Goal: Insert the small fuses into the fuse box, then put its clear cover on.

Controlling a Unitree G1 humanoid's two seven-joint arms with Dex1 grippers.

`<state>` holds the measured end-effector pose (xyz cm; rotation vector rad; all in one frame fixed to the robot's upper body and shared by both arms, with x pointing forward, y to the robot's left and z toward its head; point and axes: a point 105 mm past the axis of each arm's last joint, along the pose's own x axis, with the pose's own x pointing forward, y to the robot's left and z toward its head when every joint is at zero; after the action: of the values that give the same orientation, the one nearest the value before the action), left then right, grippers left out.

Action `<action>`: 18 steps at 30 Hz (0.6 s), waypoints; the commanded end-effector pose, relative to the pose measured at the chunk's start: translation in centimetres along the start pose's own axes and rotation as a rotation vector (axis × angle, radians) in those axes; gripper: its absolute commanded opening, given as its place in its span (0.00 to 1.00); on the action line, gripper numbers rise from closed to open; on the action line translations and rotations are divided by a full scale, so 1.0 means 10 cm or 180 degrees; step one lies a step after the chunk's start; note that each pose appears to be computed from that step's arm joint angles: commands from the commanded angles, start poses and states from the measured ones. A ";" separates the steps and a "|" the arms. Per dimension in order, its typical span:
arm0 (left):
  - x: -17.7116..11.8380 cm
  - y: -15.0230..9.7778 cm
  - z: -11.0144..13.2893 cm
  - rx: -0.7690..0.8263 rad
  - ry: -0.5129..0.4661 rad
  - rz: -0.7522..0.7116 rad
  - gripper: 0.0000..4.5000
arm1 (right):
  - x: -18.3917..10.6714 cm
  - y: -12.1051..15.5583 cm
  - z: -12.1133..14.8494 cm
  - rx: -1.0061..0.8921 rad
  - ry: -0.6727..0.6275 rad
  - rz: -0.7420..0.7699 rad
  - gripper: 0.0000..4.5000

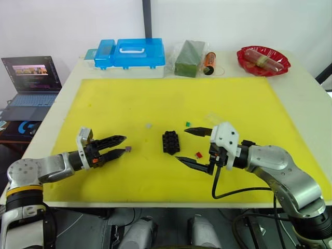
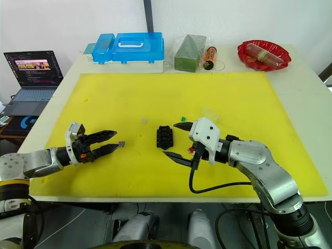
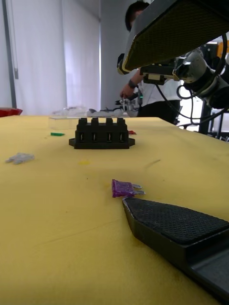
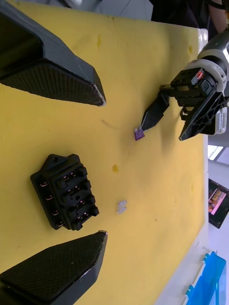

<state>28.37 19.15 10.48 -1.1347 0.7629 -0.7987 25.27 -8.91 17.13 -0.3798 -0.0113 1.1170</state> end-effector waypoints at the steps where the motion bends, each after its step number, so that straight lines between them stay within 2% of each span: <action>1: 0.05 0.10 -0.13 -0.0034 0.0193 0.0128 0.99 | -0.03 -0.02 0.11 -0.0134 -0.0097 -0.0036 1.00; 10: 0.03 0.27 -0.11 -0.0008 0.0091 0.0380 0.99 | -0.04 -0.02 0.09 -0.0128 -0.0082 -0.0071 1.00; 13: 0.02 0.34 -0.09 -0.0039 0.0060 0.0483 0.86 | -0.04 -0.02 0.08 -0.0124 -0.0073 -0.0076 1.00; 18: -0.02 0.42 -0.11 -0.0031 0.0073 0.0636 0.44 | -0.05 -0.04 0.08 -0.0123 -0.0077 -0.0081 1.00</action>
<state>28.73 19.37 8.34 -1.0434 0.8029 -0.7139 25.30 -9.08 17.01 -0.3776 -0.0067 1.1073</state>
